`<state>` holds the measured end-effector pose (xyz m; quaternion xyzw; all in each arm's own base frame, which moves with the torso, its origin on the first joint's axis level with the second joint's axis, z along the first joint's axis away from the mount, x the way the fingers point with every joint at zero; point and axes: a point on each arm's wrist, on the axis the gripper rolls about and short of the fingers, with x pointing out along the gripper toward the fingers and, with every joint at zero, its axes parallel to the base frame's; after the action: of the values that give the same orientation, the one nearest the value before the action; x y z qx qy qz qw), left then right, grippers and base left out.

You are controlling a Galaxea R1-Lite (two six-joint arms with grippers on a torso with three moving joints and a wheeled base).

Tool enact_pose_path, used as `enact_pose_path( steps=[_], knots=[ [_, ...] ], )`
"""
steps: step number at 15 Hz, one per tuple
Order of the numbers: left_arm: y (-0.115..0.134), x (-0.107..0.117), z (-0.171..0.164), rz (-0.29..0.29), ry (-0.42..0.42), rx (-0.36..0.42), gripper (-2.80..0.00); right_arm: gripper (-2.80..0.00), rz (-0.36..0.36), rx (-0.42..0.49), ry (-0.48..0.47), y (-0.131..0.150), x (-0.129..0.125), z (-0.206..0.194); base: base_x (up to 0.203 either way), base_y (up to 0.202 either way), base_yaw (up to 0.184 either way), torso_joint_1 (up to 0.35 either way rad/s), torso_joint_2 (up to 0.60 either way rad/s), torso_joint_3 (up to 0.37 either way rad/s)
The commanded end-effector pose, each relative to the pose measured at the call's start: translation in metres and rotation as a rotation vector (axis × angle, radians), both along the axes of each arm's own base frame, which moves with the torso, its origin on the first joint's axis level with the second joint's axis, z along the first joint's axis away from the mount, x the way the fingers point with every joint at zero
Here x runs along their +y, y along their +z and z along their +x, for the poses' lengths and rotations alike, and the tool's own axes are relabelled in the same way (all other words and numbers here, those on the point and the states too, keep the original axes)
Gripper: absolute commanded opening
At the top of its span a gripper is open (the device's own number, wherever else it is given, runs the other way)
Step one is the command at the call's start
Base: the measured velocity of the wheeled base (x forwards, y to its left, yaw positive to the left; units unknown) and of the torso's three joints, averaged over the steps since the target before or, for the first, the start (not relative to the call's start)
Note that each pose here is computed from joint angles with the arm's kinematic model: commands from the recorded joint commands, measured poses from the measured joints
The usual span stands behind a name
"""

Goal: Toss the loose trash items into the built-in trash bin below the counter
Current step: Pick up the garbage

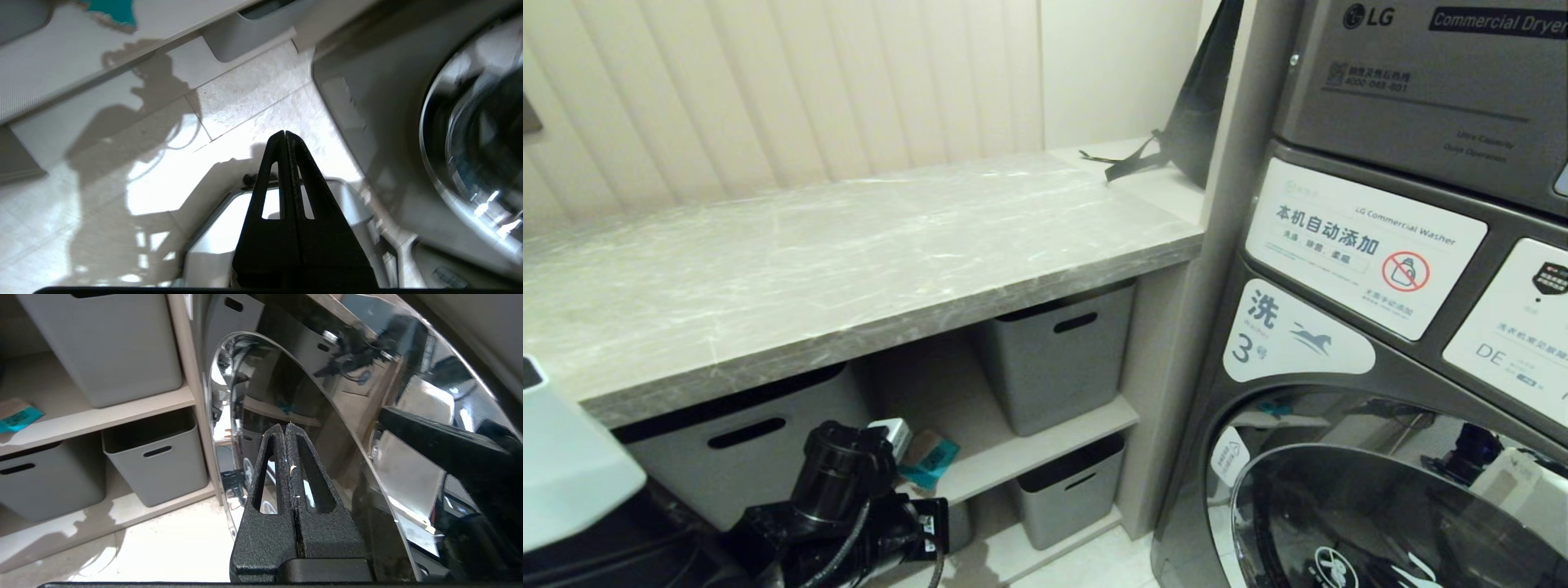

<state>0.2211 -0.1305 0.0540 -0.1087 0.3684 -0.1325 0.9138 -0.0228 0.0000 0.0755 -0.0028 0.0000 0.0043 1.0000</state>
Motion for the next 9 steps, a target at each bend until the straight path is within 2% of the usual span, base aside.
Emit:
enact_pose_path(
  steps=[1,2,5,9],
  knots=[
    [0.002,-0.004,-0.001,-0.046,0.069,-0.004,-2.80,-2.80,0.000,-0.002,0.001,0.000,0.000,0.000,0.000,0.000,0.000,0.000,0.00,0.000],
    [-0.002,-0.008,0.006,-0.048,0.111,0.001,-2.80,-2.80,0.000,-0.002,0.001,0.000,0.000,0.000,0.000,0.000,0.000,0.000,0.00,0.000],
    [-0.008,-0.015,0.025,-0.037,0.327,0.012,-2.80,-2.80,0.000,-0.002,0.001,0.000,0.000,0.000,0.000,0.000,0.000,0.000,0.00,0.000],
    [-0.008,-0.019,0.044,-0.094,0.488,0.105,-2.80,-2.80,0.000,-0.002,0.001,0.000,0.000,0.000,0.000,0.000,0.000,0.000,0.00,0.000]
  ],
)
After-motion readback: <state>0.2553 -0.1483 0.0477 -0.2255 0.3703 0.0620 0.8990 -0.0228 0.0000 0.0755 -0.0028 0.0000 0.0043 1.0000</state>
